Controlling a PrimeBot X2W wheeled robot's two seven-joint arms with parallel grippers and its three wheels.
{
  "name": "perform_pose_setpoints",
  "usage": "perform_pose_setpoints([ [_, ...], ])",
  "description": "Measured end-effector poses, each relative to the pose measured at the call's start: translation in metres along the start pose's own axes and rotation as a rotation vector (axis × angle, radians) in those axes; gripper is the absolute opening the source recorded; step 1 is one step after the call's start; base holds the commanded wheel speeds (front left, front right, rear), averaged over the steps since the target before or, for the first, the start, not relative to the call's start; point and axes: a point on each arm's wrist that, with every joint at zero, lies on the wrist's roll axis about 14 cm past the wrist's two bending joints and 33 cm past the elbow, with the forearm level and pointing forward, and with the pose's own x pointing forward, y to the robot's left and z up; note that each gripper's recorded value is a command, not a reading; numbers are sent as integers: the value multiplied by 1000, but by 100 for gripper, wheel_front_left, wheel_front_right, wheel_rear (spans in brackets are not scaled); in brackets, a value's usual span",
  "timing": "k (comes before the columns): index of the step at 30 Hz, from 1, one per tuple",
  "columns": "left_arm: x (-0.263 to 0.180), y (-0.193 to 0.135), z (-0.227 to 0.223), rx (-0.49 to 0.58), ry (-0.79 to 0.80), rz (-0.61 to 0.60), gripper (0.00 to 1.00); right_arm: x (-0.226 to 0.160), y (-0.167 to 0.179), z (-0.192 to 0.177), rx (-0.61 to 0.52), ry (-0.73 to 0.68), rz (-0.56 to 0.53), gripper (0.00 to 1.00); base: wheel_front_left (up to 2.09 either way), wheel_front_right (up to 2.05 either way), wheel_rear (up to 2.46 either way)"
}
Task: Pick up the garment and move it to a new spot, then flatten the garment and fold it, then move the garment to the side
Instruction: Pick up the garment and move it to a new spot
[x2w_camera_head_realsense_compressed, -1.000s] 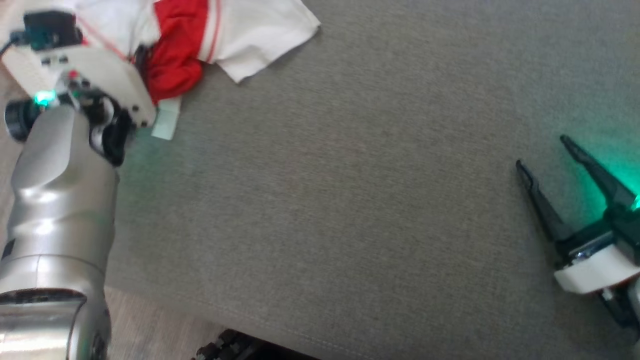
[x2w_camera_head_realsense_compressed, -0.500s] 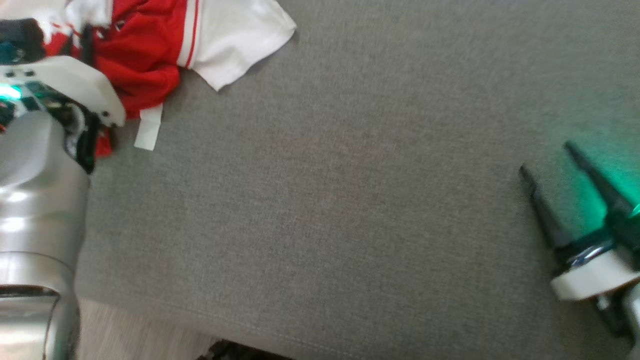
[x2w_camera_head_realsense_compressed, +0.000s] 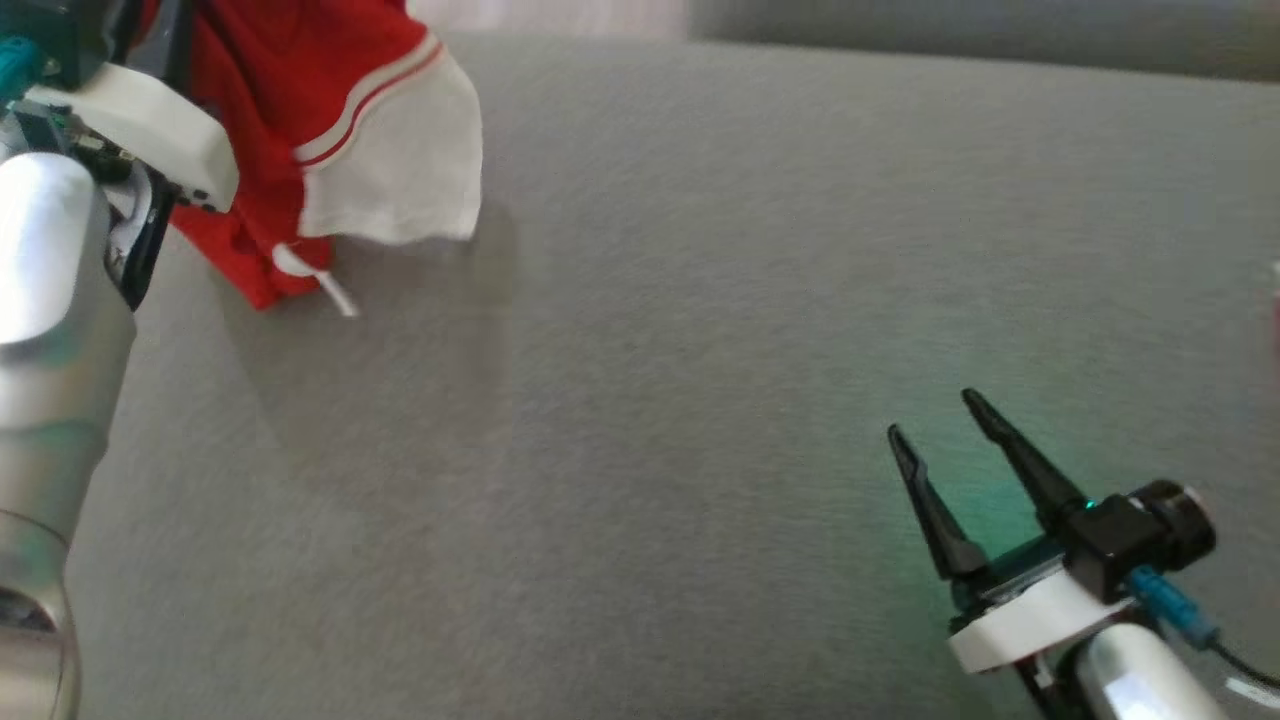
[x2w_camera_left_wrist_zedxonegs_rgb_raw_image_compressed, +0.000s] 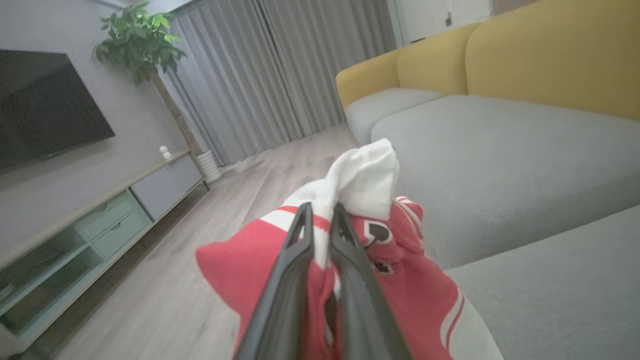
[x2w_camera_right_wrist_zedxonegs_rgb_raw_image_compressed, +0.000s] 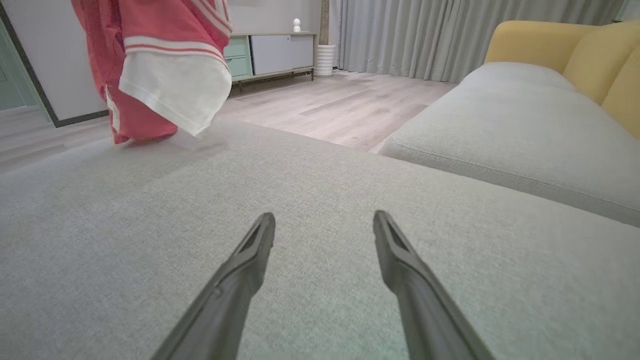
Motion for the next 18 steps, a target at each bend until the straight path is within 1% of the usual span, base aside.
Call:
perform_pose_setpoints([
  [2, 5, -20, 25, 10, -64, -61, 0, -12, -2, 7, 11, -16, -42, 100, 0, 0, 0],
  [5, 8, -59, 70, 12, -182, -172, 0, -35, -6, 13, 25, -34, -112, 100, 0, 0, 0],
  [9, 0, -114, 121, -3, -321, -320, 0, -69, -9, 16, 44, -49, -207, 100, 0, 0, 0],
  [12, -10, -154, 152, -10, -409, -426, 0, -88, -16, 24, 46, -80, -274, 100, 0, 0, 0],
  [15, -22, -193, 174, -26, -468, -528, 0, -105, -24, 32, 44, -114, -337, 100, 0, 0, 0],
  [18, -34, -231, 174, -47, -474, -616, 0, -118, -31, 37, 44, -135, -387, 100, 0, 0, 0],
])
